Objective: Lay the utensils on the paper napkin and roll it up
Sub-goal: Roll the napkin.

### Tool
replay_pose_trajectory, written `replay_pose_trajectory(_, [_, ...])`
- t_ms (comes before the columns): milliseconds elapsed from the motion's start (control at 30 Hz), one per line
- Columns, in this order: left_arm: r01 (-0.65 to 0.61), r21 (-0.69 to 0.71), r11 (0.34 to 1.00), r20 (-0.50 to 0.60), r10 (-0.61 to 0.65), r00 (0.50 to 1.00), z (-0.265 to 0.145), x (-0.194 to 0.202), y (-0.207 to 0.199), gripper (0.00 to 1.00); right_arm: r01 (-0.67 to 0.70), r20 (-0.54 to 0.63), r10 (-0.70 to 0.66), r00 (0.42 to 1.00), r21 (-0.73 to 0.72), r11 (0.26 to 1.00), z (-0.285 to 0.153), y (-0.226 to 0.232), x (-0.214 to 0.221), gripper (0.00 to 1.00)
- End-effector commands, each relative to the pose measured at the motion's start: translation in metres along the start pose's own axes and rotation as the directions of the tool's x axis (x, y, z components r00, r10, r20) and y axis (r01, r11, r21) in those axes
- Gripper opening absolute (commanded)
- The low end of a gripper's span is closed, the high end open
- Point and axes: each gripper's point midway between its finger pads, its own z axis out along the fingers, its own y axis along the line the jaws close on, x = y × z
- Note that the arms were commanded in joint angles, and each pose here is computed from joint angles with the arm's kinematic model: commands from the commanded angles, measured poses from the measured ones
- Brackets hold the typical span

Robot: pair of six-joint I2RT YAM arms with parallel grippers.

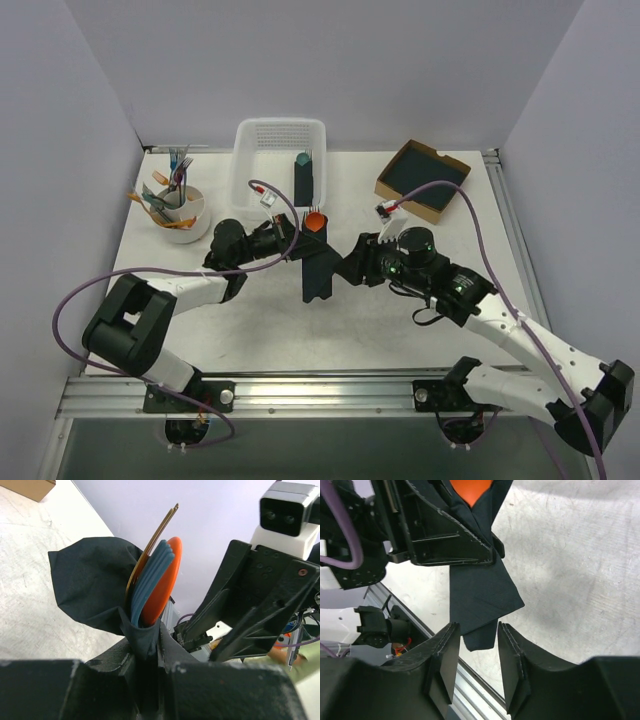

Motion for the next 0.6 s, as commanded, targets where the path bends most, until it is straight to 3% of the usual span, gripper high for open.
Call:
replay_pose_trajectory(0, [-0.071,0.042,0.997,0.025,0.07,0.997,0.001,-0.009,-0.019,0.05,0.038,0.03,-0.037,0.999,-0.027,0.999,0.007,0.012,-0.017,0.35])
replay_pose_trajectory(567, [-0.075,0.062,0.995,0.0,0.075,0.997,-0.002,0.001,-0.031,0.05,0.054,0.003,-0.053,0.999,-0.024,0.998,0.033,0.002,-0.023,0.31])
